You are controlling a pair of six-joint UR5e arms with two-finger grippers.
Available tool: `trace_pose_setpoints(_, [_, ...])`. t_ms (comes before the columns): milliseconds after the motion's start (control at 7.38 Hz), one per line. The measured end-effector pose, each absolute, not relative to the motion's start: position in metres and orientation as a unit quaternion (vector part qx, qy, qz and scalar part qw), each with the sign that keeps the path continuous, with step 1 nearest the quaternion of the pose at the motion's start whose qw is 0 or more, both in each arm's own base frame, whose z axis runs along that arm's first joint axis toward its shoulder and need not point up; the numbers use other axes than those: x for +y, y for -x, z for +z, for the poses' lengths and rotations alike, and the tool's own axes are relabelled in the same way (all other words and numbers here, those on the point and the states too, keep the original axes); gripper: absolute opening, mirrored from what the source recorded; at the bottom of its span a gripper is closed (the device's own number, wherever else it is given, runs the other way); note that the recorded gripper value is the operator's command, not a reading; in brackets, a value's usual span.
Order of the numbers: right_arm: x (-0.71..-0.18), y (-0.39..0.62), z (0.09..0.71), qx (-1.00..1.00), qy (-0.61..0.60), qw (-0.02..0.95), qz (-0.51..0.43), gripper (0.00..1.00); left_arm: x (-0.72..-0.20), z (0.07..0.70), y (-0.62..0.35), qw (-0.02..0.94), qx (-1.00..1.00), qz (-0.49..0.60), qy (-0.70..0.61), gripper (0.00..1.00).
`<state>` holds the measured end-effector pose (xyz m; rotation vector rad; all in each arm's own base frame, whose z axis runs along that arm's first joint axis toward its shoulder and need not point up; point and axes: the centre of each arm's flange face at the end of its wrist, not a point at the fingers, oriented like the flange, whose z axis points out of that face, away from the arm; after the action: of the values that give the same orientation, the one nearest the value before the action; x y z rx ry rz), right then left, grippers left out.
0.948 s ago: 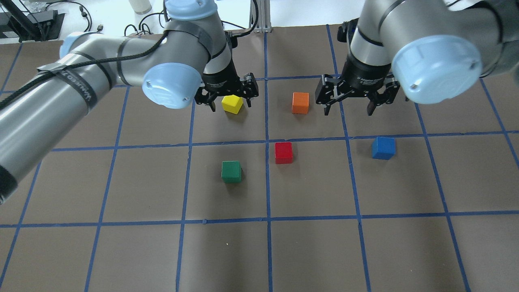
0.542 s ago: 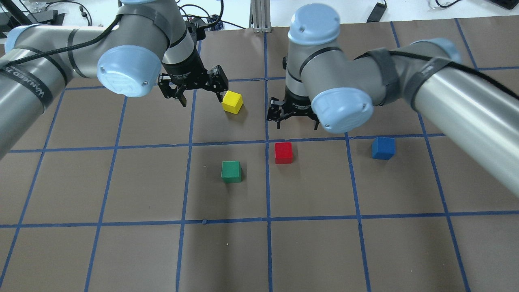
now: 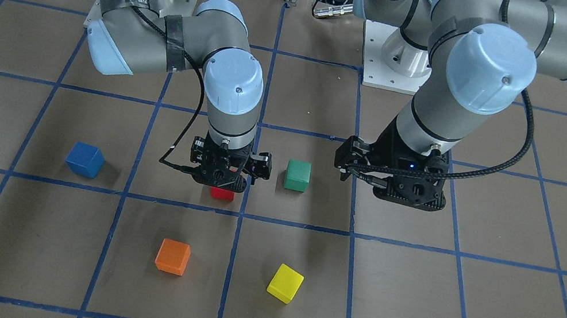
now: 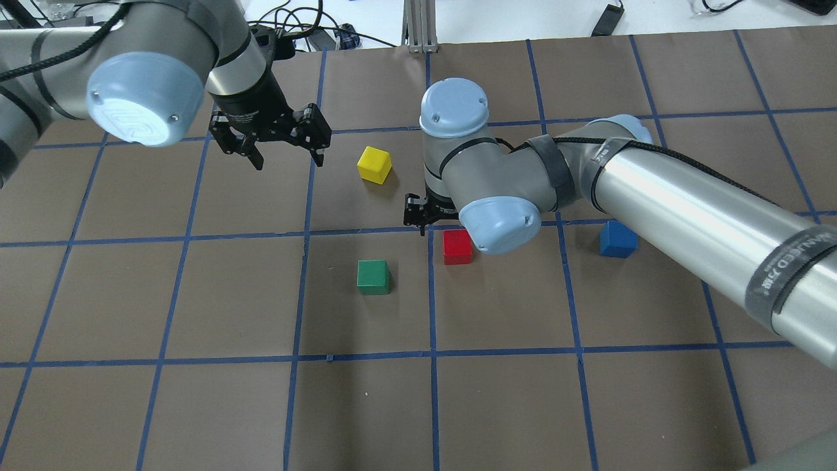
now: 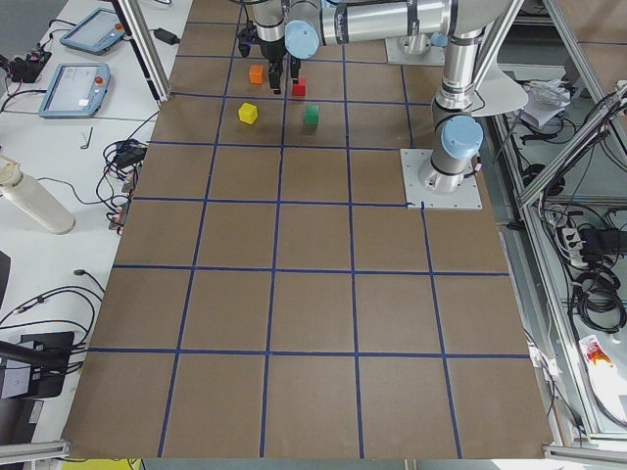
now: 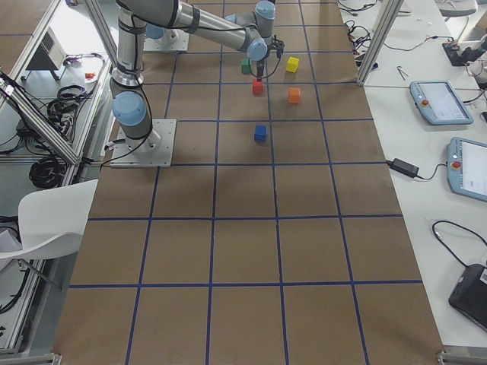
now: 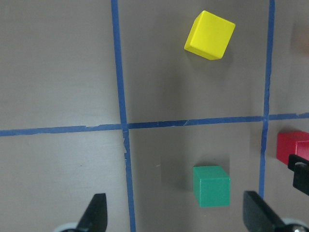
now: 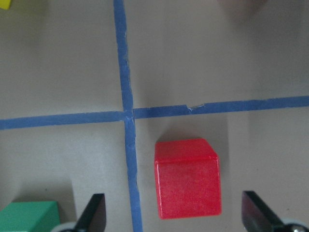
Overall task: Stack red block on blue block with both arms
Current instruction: 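Withdraw the left gripper while the right gripper descends and grasps the red cube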
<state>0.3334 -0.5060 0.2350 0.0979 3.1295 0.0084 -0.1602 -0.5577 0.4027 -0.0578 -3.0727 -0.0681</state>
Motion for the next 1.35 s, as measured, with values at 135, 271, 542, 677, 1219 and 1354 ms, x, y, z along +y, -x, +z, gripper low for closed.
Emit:
trace_pose_setpoints(135, [-0.502,-0.332,0.226,1.0,-0.027,0.008,-0.005,1.0,-0.555,0.408,0.152,0.034,-0.999,-0.023,0.02,1.0])
trace_pose_setpoints(271, [-0.499,-0.331,0.219,1.0,-0.02,0.01,-0.008,1.0,-0.552,0.41,0.148,0.034,-0.999,-0.025,0.02,1.0])
trace_pose_setpoints(542, [-0.5,-0.332,0.2,1.0,-0.014,0.009,-0.007,1.0,-0.549,0.414,0.147,0.033,-0.999,-0.025,0.02,1.0])
trace_pose_setpoints(677, [-0.501,-0.332,0.194,1.0,-0.014,0.009,-0.006,0.92,-0.545,0.42,0.147,0.033,-0.999,-0.023,0.018,1.0])
trace_pose_setpoints(1219, [-0.494,-0.33,0.183,1.0,-0.014,0.01,-0.009,0.26,-0.525,0.453,0.148,0.033,-0.999,-0.003,0.015,1.0])
trace_pose_setpoints(1354, [-0.497,-0.327,0.189,1.0,-0.013,0.01,-0.014,0.26,-0.523,0.454,0.147,0.033,-0.999,-0.003,0.015,1.0])
